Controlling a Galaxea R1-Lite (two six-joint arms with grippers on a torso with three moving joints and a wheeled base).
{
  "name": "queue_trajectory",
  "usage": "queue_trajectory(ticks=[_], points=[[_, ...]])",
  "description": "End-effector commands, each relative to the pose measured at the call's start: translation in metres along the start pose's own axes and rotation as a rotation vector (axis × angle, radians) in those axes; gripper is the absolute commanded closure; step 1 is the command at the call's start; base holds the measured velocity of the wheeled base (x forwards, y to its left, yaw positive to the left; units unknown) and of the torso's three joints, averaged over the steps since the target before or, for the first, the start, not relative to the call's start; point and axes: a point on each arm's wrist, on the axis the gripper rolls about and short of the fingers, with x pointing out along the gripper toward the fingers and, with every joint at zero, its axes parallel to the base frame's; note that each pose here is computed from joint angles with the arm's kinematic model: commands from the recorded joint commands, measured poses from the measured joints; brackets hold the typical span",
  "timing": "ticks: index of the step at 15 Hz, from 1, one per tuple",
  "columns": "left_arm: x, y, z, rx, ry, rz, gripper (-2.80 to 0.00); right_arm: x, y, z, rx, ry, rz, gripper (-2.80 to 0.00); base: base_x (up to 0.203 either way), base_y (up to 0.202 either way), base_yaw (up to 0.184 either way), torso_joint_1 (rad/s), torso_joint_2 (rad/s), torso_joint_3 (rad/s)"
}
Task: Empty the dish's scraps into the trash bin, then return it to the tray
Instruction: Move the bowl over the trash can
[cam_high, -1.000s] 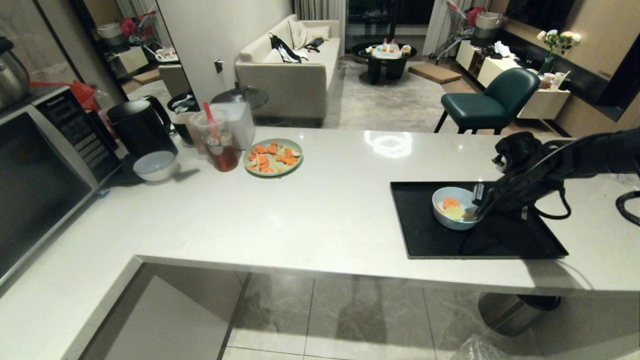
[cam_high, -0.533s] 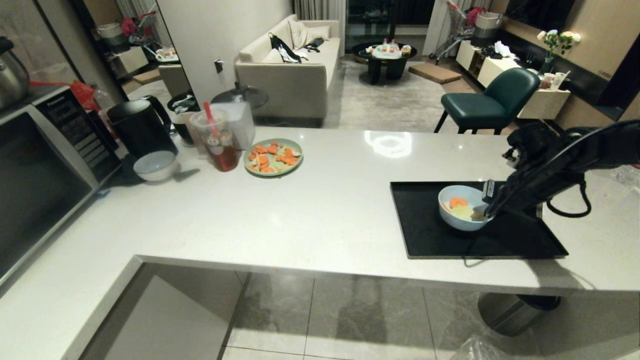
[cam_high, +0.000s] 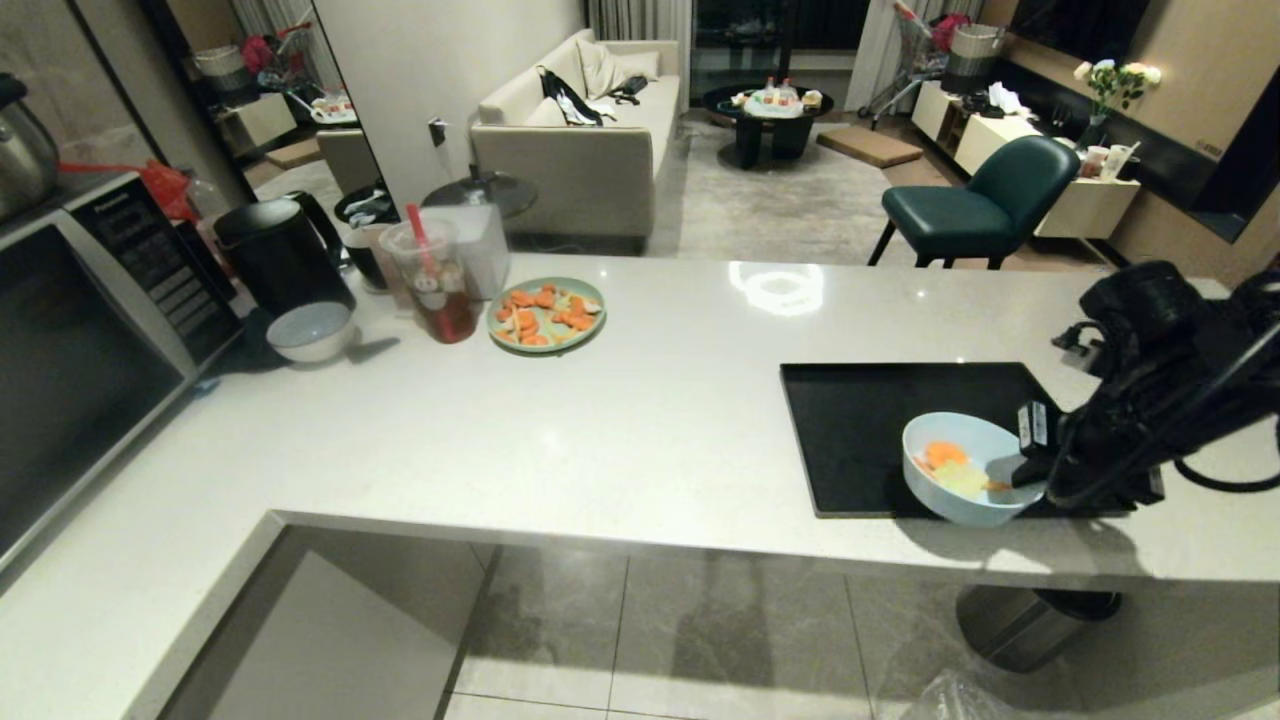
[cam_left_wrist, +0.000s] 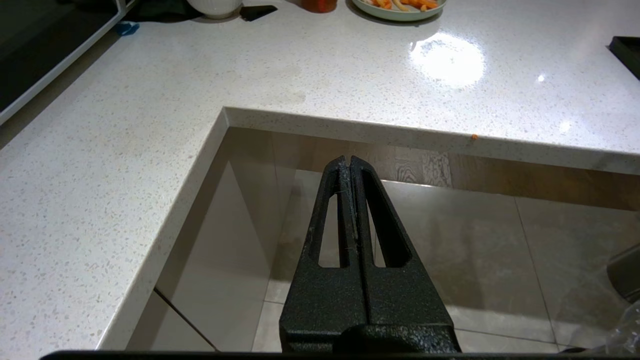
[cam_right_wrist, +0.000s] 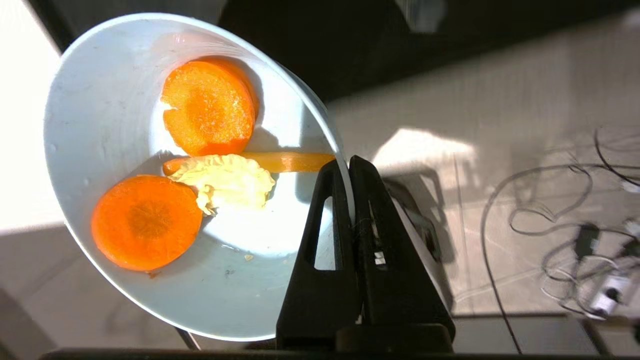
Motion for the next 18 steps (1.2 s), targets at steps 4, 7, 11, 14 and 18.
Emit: queue_trajectory(ticks=[4, 7, 11, 14, 18], points=[[0.0, 0.0, 0.0, -0.001, 0.001, 0.001, 0.0, -0.051, -0.019, -0.074, -0.123, -0.035, 0.025, 0.0, 0.0, 0.0, 0.0, 0.0, 0.0, 0.0], [0.0, 0.0, 0.0, -0.001, 0.001, -0.001, 0.0, -0.059, -0.031, -0.108, -0.144, -0.019, 0.019, 0.0, 0.0, 0.0, 0.0, 0.0, 0.0, 0.0], [0.0, 0.0, 0.0, -0.001, 0.001, 0.001, 0.0, -0.067, -0.043, -0.141, -0.194, -0.013, 0.018, 0.0, 0.0, 0.0, 0.0, 0.0, 0.0, 0.0], [0.0, 0.0, 0.0, -0.001, 0.001, 0.001, 0.0, -0.068, -0.048, -0.152, -0.223, -0.007, 0.016, 0.0, 0.0, 0.0, 0.0, 0.0, 0.0, 0.0], [0.0, 0.0, 0.0, -0.001, 0.0, 0.0, 0.0, -0.068, -0.048, -0.153, -0.229, -0.005, 0.027, 0.0, 0.0, 0.0, 0.0, 0.0, 0.0, 0.0]])
